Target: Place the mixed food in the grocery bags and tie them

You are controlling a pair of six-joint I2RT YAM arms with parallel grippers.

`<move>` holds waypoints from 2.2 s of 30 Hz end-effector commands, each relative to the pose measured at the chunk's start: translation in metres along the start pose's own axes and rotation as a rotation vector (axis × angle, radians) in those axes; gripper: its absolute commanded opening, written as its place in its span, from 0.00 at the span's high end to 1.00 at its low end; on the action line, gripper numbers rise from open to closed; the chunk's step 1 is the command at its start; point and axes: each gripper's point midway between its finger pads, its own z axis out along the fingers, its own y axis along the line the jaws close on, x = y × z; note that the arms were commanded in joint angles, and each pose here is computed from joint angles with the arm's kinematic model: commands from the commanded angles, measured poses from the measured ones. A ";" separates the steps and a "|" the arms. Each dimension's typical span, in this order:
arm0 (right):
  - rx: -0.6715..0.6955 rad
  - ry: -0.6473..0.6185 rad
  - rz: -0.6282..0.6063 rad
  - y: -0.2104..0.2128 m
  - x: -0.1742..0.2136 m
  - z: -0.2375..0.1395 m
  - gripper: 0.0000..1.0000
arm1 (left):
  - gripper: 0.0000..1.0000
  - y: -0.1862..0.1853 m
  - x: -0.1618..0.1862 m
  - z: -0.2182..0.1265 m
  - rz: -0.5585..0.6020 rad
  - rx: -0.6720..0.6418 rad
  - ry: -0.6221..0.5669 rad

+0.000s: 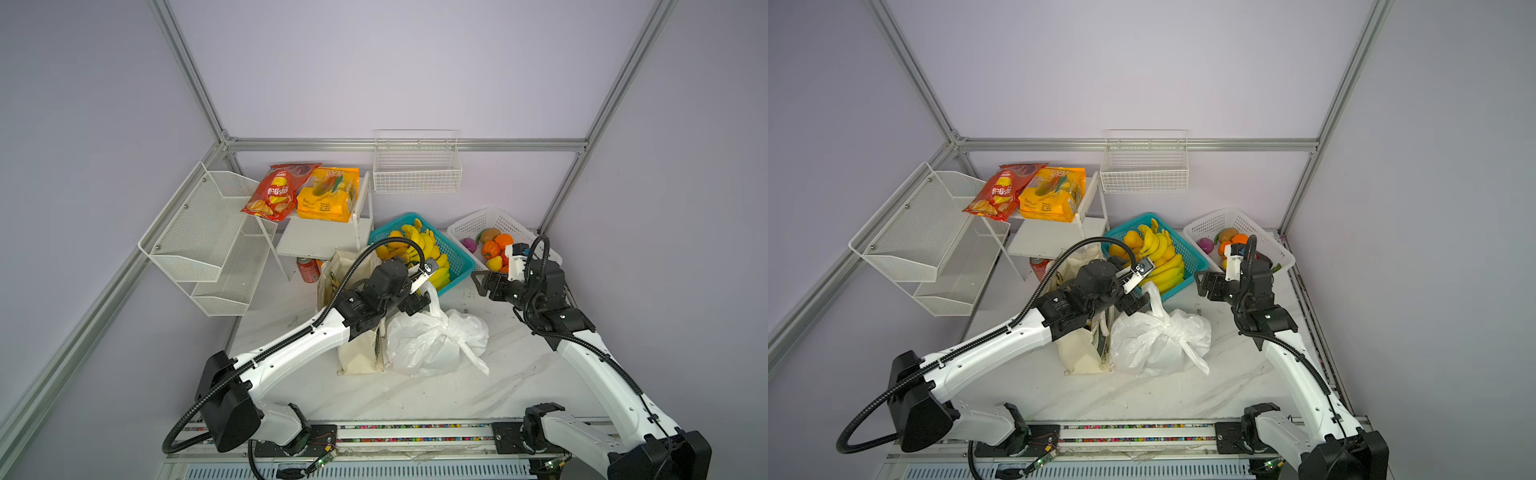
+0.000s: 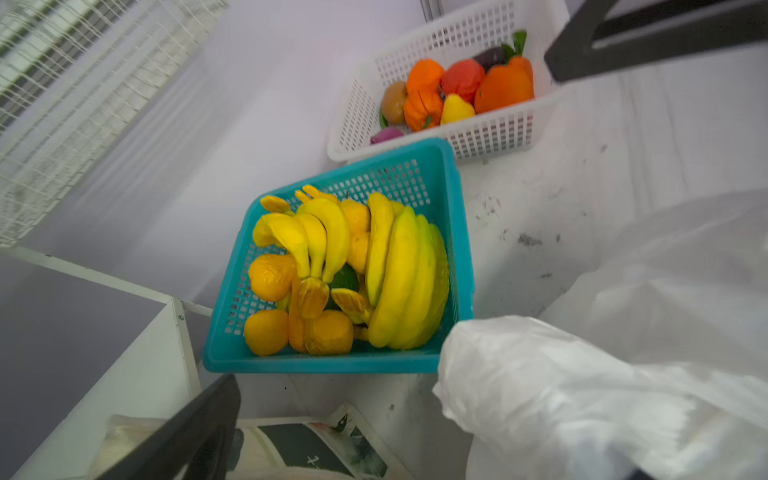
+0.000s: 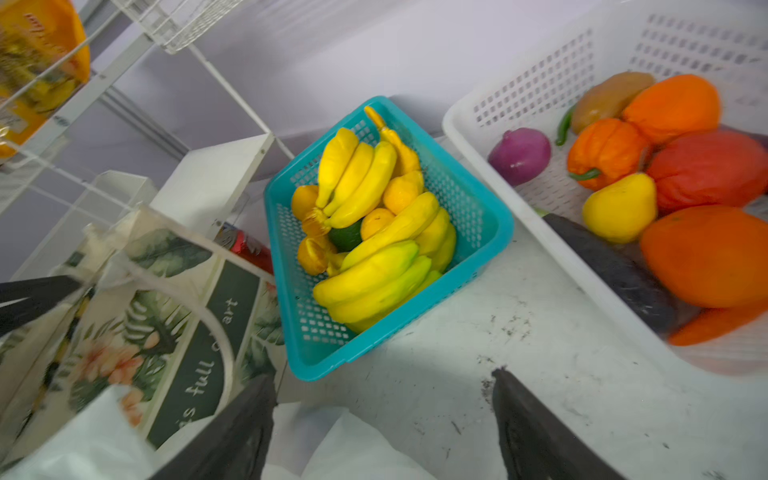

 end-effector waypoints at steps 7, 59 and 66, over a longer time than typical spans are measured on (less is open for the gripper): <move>-0.214 0.188 -0.117 0.085 0.088 0.004 0.16 | 0.00 0.001 -0.004 -0.026 0.290 0.240 -0.016; 0.235 -0.375 0.056 -0.028 -0.077 -0.071 0.38 | 1.00 -0.073 -0.093 -0.052 -0.159 0.422 -0.313; 0.273 -0.618 0.035 -0.005 -0.135 -0.137 0.38 | 1.00 0.058 -0.135 -0.153 -0.570 0.099 -0.524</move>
